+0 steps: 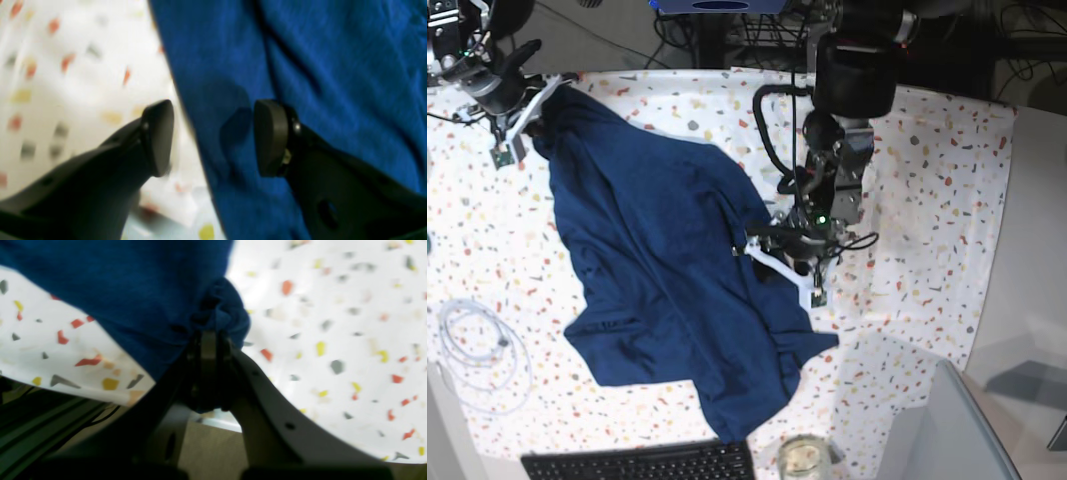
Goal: Layout the t-shirt on the table in an organized manner, then fold the t-shirt properly
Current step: 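Regrasp the shirt with the left gripper and spread it outward, then drag the shirt edge with the right gripper away from the left gripper, then grasp another shirt edge with the right gripper and pull it outward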
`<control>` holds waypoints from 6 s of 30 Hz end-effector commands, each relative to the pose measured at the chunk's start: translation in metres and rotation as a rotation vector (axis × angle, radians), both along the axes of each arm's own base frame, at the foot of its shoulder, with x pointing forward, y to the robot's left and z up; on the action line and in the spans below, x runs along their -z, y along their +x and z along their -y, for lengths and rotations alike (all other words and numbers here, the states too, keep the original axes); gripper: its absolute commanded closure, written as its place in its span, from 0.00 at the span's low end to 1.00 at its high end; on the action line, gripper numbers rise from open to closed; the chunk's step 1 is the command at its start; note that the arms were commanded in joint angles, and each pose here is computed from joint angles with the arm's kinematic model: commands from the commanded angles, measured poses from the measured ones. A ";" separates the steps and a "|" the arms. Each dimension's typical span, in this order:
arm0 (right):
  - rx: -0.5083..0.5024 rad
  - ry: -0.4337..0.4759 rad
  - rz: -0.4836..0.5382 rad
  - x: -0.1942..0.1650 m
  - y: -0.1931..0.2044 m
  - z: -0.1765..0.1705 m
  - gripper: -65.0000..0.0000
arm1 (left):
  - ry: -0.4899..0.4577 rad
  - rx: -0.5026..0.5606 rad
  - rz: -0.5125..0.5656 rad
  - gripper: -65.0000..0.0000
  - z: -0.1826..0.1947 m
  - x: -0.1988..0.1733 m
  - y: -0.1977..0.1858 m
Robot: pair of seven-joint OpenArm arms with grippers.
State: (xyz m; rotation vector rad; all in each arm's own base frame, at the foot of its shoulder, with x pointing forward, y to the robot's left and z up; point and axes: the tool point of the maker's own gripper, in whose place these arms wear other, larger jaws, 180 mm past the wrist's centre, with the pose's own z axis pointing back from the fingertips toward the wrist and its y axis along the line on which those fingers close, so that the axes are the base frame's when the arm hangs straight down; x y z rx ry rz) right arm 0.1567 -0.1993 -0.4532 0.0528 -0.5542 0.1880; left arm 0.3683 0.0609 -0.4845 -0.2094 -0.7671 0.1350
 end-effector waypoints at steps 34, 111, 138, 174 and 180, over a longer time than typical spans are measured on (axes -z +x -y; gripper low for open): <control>-0.061 -0.050 0.187 -0.082 0.093 -0.010 1.00 | 0.105 -0.236 0.171 1.00 -0.096 -0.173 -0.010; 0.277 -0.117 0.091 -0.018 -0.006 0.061 1.00 | 0.285 -0.249 0.015 1.00 -0.136 -0.062 -0.106; 0.869 -0.217 0.456 -0.150 -0.081 0.225 1.00 | 0.303 -0.215 -0.073 1.00 -0.137 -0.050 -0.168; -0.588 0.488 0.489 -0.195 0.151 -0.246 1.00 | 0.326 -0.048 -0.234 1.00 -0.103 0.013 -0.191; -0.401 0.548 0.295 -0.154 0.193 -0.270 0.80 | 0.345 -0.040 -0.236 1.00 -0.110 0.013 -0.192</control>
